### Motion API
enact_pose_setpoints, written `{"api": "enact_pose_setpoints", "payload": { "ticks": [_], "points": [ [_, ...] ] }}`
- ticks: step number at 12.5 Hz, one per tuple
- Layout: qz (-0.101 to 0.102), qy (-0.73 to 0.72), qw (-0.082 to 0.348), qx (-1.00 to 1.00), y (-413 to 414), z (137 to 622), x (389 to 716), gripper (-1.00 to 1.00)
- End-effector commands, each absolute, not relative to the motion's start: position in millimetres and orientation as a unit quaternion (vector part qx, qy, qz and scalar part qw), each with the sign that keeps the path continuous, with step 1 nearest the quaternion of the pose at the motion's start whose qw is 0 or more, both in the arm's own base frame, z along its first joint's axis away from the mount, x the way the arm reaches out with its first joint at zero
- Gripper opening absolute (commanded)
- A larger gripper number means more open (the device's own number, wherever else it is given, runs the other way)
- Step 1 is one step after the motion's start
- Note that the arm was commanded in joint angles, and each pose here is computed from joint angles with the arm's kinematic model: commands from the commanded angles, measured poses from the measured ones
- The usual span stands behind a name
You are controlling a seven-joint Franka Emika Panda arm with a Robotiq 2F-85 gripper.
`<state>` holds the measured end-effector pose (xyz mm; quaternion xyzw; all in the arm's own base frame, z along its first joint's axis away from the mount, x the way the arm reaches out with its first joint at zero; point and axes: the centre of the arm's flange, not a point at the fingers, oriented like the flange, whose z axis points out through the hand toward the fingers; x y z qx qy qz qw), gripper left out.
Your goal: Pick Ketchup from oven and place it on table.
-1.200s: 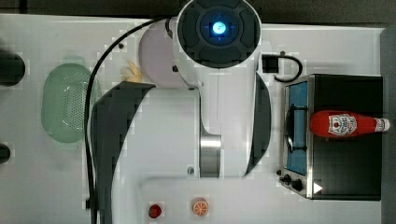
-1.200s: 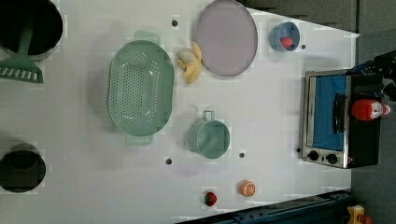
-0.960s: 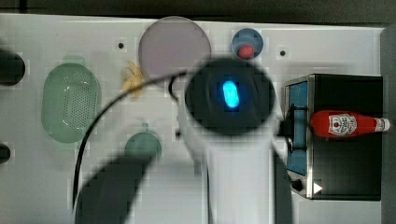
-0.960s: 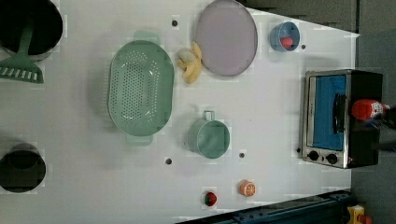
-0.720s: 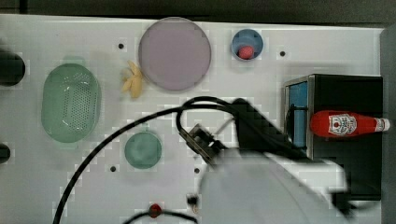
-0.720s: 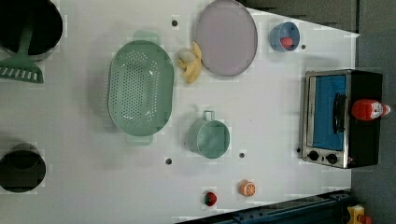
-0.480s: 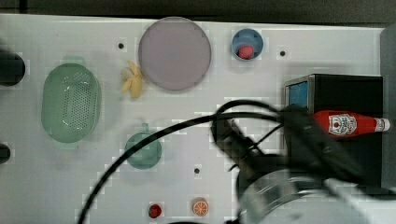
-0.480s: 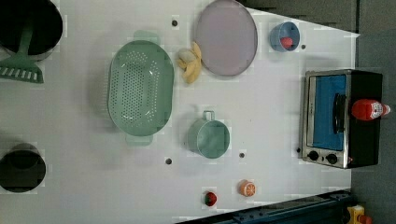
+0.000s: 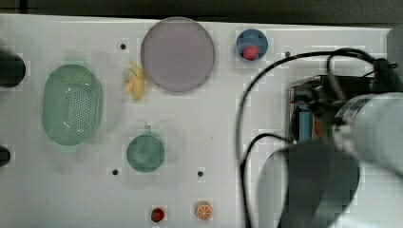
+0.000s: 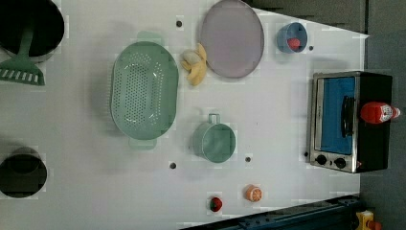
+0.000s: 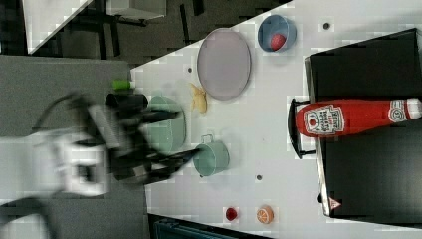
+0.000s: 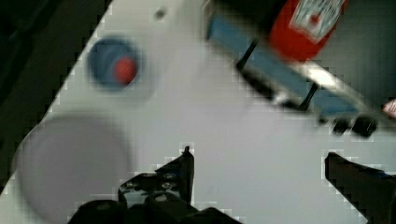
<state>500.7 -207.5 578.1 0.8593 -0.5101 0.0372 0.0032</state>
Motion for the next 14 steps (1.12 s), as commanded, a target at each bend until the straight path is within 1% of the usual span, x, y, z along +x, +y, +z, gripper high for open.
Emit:
{"api": "enact_pose_setpoints", "payload": {
  "ticks": [1,3,5,7,8,11,12,13,14],
  "points": [
    [0.051,-0.563,0.004,0.825,-281.4,543.4,488.6,1.0],
    [0.06,-0.584,0.019,0.809,-313.3,515.1,493.1,1.0],
    [0.066,-0.602,0.031,0.795,-340.3,486.7,495.4,1.0],
    [0.077,-0.625,0.025,0.776,-361.8,461.9,498.1,1.0],
    [0.071,-0.637,0.017,0.768,-367.9,449.0,498.2,1.0],
    [0.044,-0.67,-0.01,0.741,-381.5,412.8,495.3,1.0],
    [0.037,-0.676,-0.012,0.736,-384.4,402.8,494.6,1.0],
    [0.032,-0.679,-0.012,0.733,-385.8,394.4,495.1,1.0],
    [0.033,-0.683,-0.015,0.73,-386.8,388.6,496.4,1.0]
  ]
}}
